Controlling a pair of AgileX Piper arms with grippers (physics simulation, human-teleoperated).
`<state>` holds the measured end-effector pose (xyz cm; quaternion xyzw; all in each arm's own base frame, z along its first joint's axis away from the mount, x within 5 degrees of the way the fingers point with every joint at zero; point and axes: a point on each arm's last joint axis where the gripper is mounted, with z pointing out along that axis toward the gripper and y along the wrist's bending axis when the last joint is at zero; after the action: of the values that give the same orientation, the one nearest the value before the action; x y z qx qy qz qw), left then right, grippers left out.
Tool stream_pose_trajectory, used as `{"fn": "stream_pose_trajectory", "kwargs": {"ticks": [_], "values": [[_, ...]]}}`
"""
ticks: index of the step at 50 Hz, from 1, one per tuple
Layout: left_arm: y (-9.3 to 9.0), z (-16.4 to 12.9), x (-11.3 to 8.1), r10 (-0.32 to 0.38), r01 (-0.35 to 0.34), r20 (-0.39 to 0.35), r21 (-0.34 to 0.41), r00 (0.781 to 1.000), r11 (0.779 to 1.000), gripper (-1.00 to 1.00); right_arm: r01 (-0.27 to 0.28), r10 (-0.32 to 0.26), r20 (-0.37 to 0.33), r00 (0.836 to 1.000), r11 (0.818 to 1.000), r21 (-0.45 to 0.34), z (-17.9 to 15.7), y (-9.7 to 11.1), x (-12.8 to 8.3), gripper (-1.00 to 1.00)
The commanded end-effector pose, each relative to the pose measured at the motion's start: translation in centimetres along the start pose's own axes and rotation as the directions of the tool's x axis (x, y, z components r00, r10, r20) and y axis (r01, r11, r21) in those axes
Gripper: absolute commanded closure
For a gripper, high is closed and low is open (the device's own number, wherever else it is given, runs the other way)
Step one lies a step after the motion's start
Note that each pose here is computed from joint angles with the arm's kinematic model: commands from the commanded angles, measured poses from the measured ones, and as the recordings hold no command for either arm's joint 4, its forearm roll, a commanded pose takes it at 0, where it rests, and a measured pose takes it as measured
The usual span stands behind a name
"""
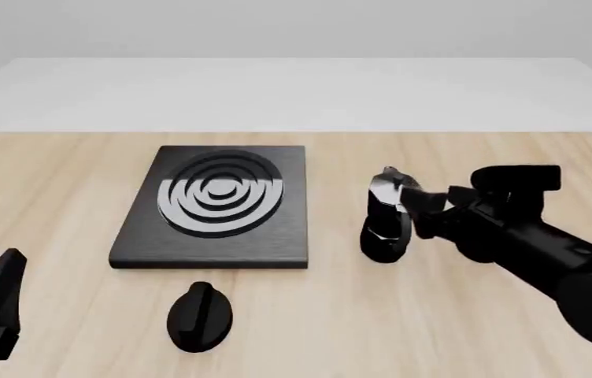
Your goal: Put both moka pots on the stove.
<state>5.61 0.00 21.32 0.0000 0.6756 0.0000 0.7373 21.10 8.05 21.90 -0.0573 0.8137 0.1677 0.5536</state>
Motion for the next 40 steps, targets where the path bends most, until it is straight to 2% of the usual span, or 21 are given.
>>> {"fn": "stream_pose_trajectory", "kwargs": {"ticks": [1,40], "values": [[0.0,0.0,0.0,0.000,0.000,0.000,0.000,1.000,1.000,-1.00,-0.022,0.022,-0.025,0.999,1.000,0.000,0.7,0.0,0.8,-1.00],[0.0,0.0,0.0,0.000,0.000,0.000,0.000,1.000,1.000,-1.00,-0.047,0.046,-0.066,0.997,0.999,-0.013,2.1,0.5,1.5,-1.00]]}}
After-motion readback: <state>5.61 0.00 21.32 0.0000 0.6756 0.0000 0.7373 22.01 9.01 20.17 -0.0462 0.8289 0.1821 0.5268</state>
